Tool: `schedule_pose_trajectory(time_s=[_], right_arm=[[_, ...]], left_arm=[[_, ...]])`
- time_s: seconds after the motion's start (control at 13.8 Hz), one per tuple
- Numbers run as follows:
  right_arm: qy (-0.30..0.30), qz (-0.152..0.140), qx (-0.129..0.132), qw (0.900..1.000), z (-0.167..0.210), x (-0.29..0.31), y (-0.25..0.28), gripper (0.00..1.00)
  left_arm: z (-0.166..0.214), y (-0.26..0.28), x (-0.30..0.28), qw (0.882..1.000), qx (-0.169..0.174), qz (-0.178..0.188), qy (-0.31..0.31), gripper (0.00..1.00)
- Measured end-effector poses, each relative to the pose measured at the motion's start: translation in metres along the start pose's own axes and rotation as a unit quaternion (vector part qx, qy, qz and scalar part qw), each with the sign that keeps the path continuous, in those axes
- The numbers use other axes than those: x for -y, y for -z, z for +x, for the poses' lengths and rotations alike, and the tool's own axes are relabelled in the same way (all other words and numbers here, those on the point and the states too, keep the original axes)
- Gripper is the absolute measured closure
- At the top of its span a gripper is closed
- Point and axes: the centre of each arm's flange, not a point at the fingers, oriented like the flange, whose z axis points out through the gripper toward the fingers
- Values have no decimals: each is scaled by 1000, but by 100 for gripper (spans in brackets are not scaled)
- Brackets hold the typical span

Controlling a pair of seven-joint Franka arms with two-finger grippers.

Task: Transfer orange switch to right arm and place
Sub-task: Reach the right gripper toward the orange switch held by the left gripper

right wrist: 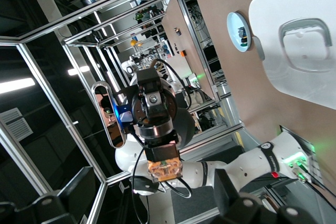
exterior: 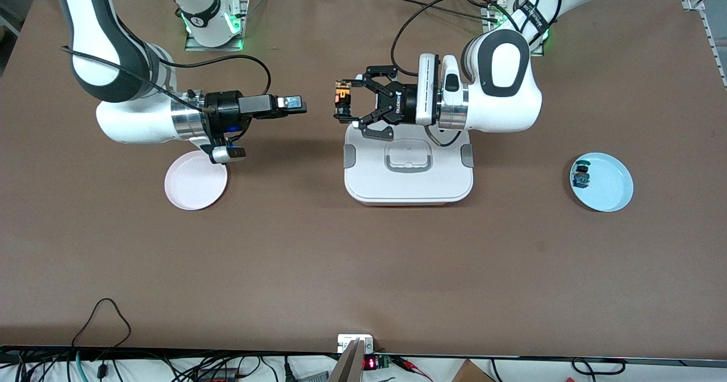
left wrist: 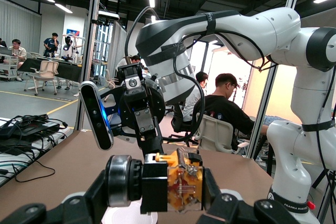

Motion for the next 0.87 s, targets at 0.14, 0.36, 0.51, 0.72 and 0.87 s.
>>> schedule_pose_trajectory(time_s=[0.14,0.36,0.51,0.72,0.87], right_arm=[[-3,6,1,1000,-4,-1,-19,0],[-14,14,9,1000,-6,-9,-43,0],[-18,15,13,1000,-5,-15,-52,0],[-23,32,11,999,-4,-15,-54,3],[-24,36,13,999,-5,-14,-59,5]], left_arm=[[0,0,0,1000,0,0,0,28],[0,0,0,1000,0,0,0,28],[0,0,0,1000,0,0,-4,28],[0,0,0,1000,0,0,-6,28],[0,0,0,1000,0,0,-7,28]])
